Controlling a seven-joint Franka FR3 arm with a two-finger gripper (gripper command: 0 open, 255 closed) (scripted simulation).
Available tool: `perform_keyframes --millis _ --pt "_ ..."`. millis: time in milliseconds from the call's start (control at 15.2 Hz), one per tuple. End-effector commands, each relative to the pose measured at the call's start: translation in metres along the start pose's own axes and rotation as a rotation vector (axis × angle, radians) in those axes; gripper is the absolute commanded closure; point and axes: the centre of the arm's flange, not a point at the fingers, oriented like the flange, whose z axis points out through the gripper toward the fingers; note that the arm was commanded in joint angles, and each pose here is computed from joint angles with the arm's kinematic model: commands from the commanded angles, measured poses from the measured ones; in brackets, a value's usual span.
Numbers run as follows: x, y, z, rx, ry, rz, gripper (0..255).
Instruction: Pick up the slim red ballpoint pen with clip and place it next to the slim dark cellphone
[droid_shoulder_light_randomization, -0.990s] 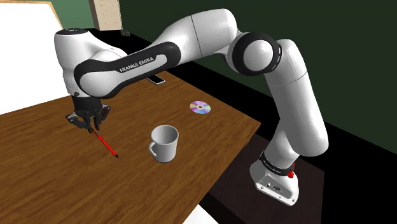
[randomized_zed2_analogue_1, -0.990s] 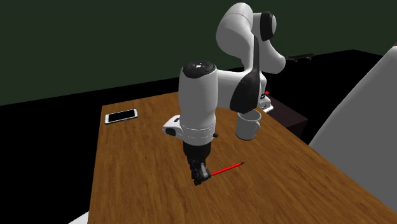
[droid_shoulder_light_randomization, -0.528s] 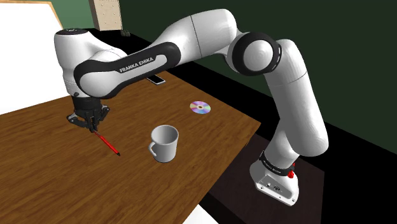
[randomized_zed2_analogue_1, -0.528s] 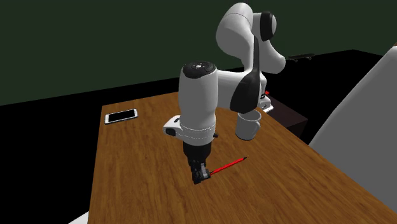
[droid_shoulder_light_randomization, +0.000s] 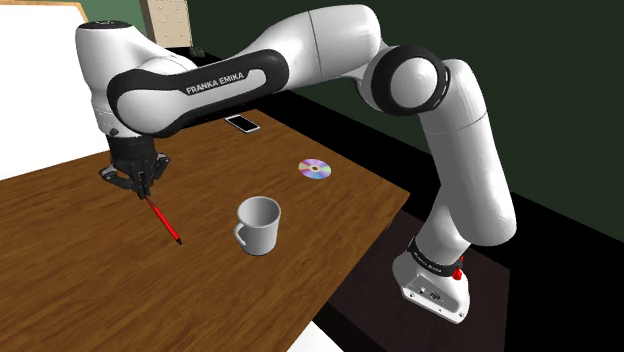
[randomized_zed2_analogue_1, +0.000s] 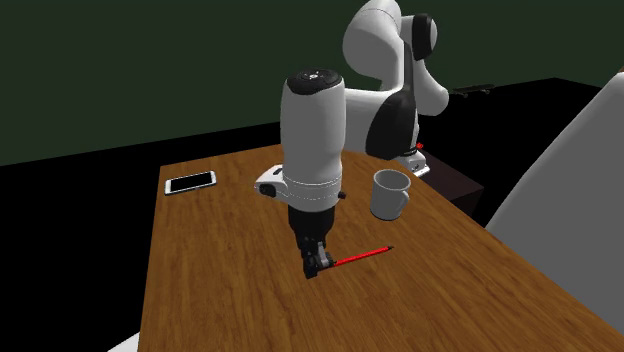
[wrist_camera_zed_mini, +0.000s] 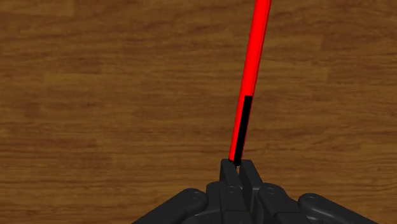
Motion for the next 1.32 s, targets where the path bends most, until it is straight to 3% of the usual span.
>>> perform_keyframes --millis 0,462,1254 --pt "0.001 -0.002 -0.011 0.000 0.000 0.000 255" --pt "0.003 -0.004 -0.044 0.000 0.000 0.000 255" --pt "0.035 0.151 -0.055 0.000 0.000 0.000 255"
